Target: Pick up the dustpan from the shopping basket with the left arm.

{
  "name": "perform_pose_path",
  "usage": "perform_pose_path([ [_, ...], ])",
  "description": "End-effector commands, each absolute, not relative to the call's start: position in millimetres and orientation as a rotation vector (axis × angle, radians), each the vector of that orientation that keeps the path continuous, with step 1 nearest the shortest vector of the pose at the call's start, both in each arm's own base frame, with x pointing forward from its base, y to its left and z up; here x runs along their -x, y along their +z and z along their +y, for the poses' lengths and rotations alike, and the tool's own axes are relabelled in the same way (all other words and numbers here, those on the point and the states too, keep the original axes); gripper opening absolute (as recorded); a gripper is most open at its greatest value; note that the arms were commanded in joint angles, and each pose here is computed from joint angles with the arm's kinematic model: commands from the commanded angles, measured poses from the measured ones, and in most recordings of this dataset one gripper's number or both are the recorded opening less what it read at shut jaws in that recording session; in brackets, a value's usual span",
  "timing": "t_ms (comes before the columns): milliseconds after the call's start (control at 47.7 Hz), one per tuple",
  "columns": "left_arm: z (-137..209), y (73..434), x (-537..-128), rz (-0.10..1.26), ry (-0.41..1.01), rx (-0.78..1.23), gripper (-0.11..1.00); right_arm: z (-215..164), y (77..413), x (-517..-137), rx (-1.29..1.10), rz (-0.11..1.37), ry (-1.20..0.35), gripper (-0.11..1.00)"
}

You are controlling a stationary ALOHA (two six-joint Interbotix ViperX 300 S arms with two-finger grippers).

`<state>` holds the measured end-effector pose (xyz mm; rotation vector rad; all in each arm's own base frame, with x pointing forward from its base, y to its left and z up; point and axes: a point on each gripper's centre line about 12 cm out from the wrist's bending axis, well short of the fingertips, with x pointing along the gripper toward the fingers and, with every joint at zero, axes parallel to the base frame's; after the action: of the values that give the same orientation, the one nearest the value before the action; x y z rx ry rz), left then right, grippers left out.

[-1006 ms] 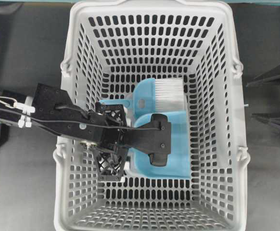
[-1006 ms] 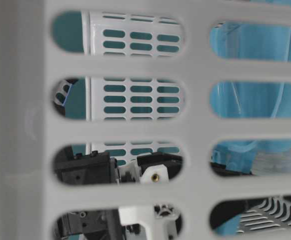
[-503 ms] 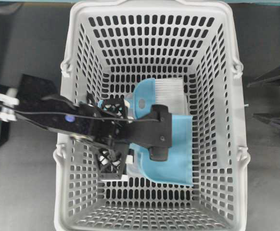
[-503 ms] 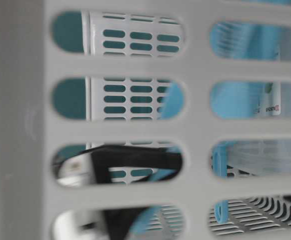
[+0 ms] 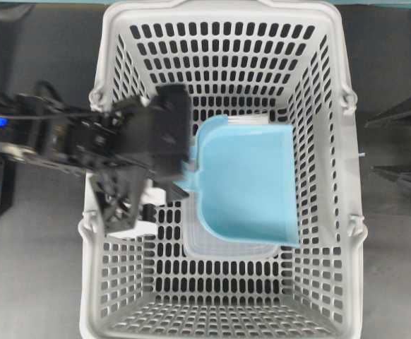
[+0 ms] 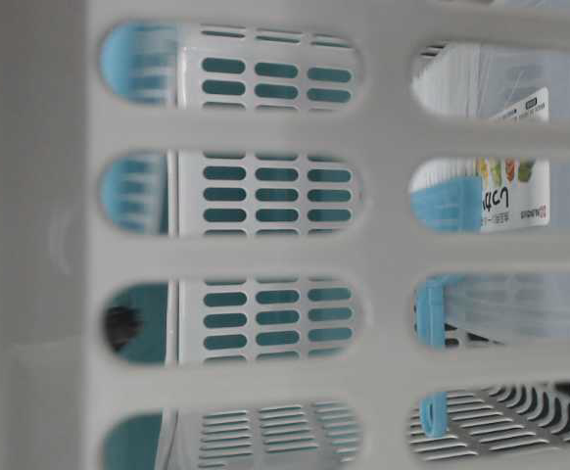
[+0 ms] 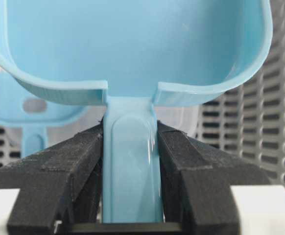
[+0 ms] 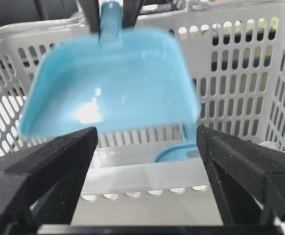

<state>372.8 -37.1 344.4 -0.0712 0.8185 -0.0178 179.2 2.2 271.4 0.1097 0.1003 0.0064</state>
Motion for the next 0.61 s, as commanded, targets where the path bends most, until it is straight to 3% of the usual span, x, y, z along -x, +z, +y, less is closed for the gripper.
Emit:
perform_pose_path([
  [0,-36,371,-359,0.709,-0.031,0.072,0.29,2,274,-180,-0.114,0.091,0.007,0.78],
  [252,-36,377,-346,0.626,-0.046,0.068,0.29,2,274,-180,-0.116,0.091,0.008,0.78],
  [587,-36,375,-352,0.626,-0.045,0.067,0.29,2,274,-180,-0.116,0.093,0.008,0.78],
])
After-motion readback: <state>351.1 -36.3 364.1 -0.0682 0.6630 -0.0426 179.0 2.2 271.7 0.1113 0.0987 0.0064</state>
